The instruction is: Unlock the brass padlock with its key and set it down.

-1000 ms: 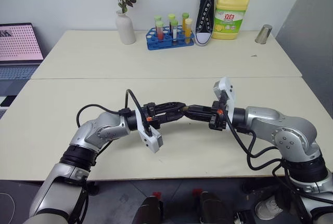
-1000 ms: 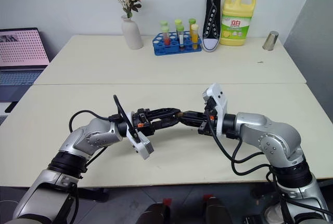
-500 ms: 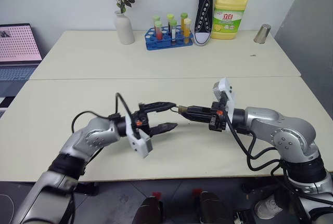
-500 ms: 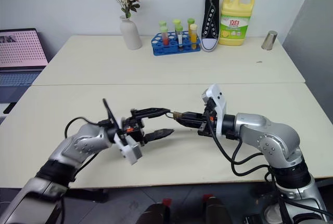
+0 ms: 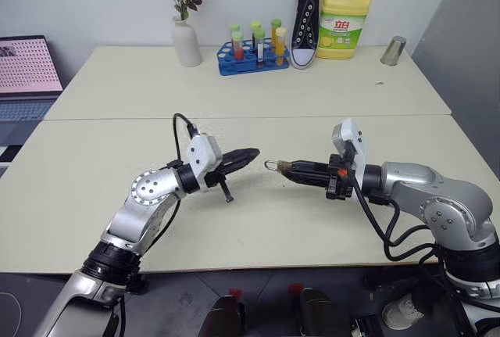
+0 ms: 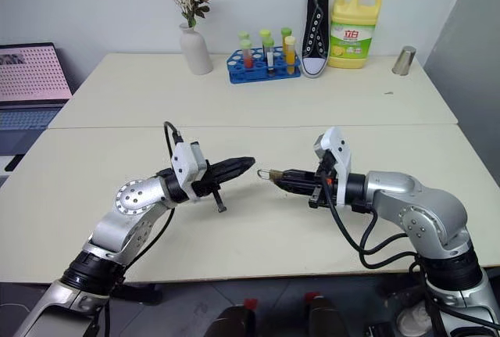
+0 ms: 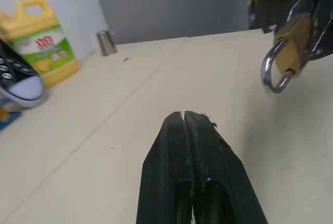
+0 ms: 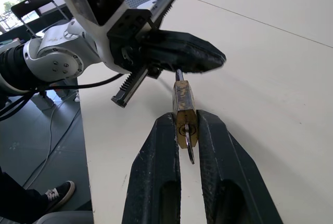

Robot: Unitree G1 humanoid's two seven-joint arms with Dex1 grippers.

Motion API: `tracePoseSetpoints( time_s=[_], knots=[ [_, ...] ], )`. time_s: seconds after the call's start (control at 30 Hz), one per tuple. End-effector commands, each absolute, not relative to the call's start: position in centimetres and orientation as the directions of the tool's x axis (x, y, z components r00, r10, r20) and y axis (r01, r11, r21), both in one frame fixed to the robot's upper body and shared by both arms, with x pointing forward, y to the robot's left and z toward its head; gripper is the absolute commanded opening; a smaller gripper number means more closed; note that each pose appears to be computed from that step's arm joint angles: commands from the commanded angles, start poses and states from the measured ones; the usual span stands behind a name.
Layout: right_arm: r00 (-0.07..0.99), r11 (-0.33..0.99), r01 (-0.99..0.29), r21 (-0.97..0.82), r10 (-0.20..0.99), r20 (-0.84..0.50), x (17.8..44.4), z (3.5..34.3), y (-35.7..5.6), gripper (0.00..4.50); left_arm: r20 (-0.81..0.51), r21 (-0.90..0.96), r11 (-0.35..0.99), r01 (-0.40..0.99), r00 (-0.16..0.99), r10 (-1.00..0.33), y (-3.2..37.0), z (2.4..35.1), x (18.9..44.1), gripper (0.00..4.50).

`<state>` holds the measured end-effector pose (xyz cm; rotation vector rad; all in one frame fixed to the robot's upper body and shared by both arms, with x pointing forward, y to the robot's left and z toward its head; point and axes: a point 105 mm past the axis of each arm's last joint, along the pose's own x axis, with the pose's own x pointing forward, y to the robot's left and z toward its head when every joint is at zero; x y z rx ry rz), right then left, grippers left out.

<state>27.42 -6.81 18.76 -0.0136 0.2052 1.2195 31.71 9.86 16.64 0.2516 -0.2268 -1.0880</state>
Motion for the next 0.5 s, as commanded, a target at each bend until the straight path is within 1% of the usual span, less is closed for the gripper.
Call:
tracePoseSetpoints(
  time_s=[0.03,0.1,0.2,0.3,0.4,0.5],
  knots=[
    [0.301,0.309,-0.950,0.051,0.946,-0.125,26.7,20.0,-6.4,0.13,0.096,0.223,0.411,0.884,0.400,-0.912,8.9,18.3,31.4,0.00],
    [0.297,0.305,-0.951,0.051,0.947,-0.124,26.6,20.0,-6.4,0.13,0.098,0.186,0.398,0.898,0.387,-0.917,8.5,18.3,31.3,0.00],
    [0.294,0.301,-0.952,0.052,0.948,-0.122,26.6,20.1,-6.3,0.13,0.091,0.201,0.380,0.903,0.369,-0.925,8.0,18.3,31.1,0.00],
    [0.291,0.299,-0.953,0.052,0.949,-0.120,26.6,20.1,-6.2,0.13,0.091,0.177,0.349,0.920,0.338,-0.937,7.4,18.1,30.6,0.00],
    [0.294,0.302,-0.952,0.053,0.948,-0.120,26.6,20.1,-6.3,0.13,0.094,0.154,0.339,0.928,0.328,-0.940,7.3,18.1,30.3,0.00],
    [0.298,0.306,-0.951,0.051,0.946,-0.126,26.7,20.0,-6.4,0.13,0.067,0.150,0.318,0.936,0.311,-0.948,7.6,18.0,29.9,0.00]
  ],
)
